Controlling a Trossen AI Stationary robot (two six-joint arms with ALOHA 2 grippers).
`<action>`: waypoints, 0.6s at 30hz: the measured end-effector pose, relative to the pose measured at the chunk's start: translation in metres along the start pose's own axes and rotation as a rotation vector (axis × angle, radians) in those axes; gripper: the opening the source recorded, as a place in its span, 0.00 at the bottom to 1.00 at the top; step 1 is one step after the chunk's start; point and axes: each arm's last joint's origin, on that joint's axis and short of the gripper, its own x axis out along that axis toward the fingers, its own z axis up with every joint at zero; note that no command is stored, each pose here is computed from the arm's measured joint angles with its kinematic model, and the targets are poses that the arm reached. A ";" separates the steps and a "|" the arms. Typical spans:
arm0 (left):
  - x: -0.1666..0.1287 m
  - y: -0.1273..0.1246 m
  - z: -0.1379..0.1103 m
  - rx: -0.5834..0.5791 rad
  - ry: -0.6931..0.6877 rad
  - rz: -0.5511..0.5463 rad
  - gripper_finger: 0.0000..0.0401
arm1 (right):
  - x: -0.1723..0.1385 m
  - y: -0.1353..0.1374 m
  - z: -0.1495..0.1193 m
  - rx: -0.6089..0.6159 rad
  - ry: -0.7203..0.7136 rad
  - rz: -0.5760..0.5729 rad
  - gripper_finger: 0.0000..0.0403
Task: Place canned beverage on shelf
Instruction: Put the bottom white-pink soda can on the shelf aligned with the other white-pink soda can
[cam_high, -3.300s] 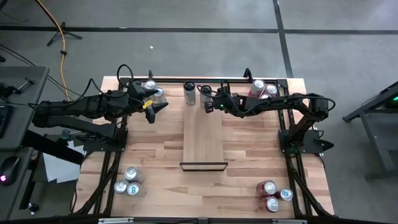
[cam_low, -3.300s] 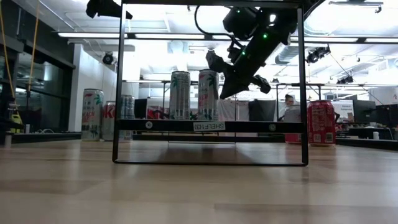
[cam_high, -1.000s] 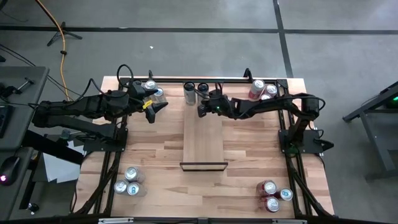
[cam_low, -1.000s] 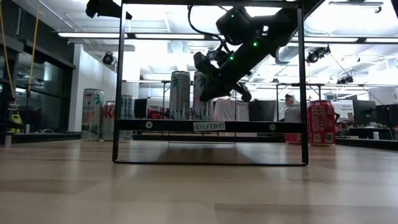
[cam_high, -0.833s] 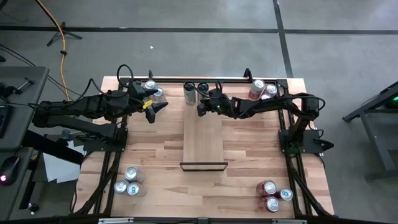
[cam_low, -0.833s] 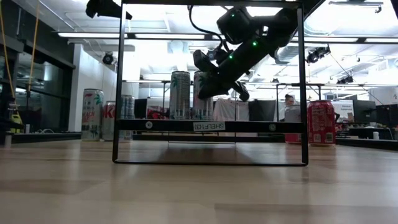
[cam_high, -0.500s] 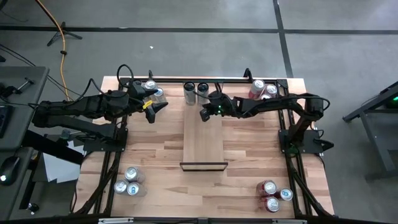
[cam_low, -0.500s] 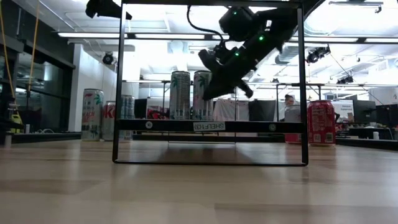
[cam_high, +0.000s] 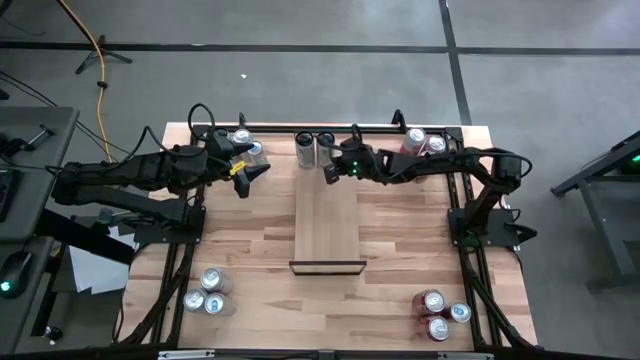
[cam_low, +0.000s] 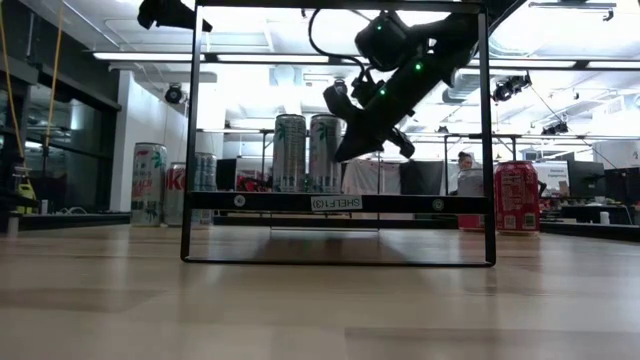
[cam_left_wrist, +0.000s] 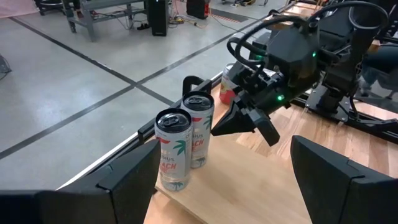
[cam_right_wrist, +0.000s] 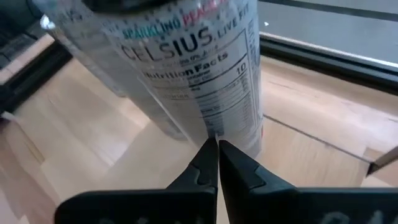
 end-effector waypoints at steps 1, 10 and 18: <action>0.000 0.000 0.000 0.000 0.000 0.000 0.75 | 0.000 0.000 0.000 0.001 -0.002 0.002 0.00; 0.000 0.000 0.000 0.002 -0.001 0.001 0.75 | 0.000 0.002 0.003 0.013 -0.033 0.023 0.00; 0.000 0.000 0.000 0.018 -0.002 0.007 0.75 | 0.000 0.002 0.005 0.016 -0.052 0.020 0.00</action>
